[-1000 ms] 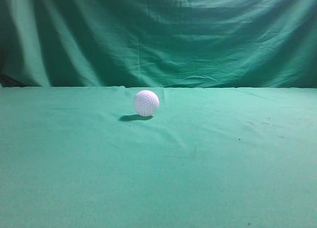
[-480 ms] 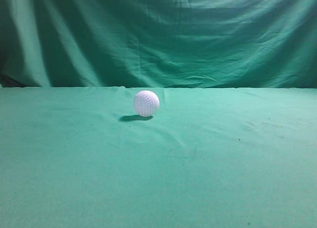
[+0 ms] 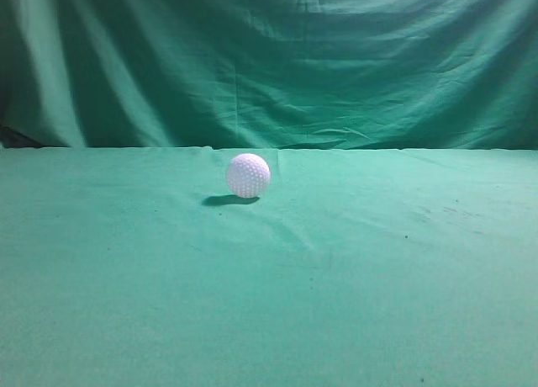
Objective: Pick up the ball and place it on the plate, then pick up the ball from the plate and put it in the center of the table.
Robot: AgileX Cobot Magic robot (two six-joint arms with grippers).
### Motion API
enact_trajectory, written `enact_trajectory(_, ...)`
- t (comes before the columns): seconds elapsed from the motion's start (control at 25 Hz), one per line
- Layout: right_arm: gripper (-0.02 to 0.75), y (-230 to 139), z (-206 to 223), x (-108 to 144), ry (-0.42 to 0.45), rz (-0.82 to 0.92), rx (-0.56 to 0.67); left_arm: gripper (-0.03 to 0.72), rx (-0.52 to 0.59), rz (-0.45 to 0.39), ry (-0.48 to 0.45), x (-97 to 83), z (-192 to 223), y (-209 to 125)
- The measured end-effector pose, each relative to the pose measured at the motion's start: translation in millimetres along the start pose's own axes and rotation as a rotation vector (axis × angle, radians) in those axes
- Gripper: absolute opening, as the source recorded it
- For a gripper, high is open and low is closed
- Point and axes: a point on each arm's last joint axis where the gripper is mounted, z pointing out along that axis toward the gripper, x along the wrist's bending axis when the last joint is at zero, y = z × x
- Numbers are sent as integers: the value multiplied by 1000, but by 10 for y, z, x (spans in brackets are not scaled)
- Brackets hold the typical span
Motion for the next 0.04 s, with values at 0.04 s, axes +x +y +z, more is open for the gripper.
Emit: enact_trajectory(0.04, 0, 0, 0, 0, 0, 0, 0, 0, 0, -1, 0, 0, 0, 0)
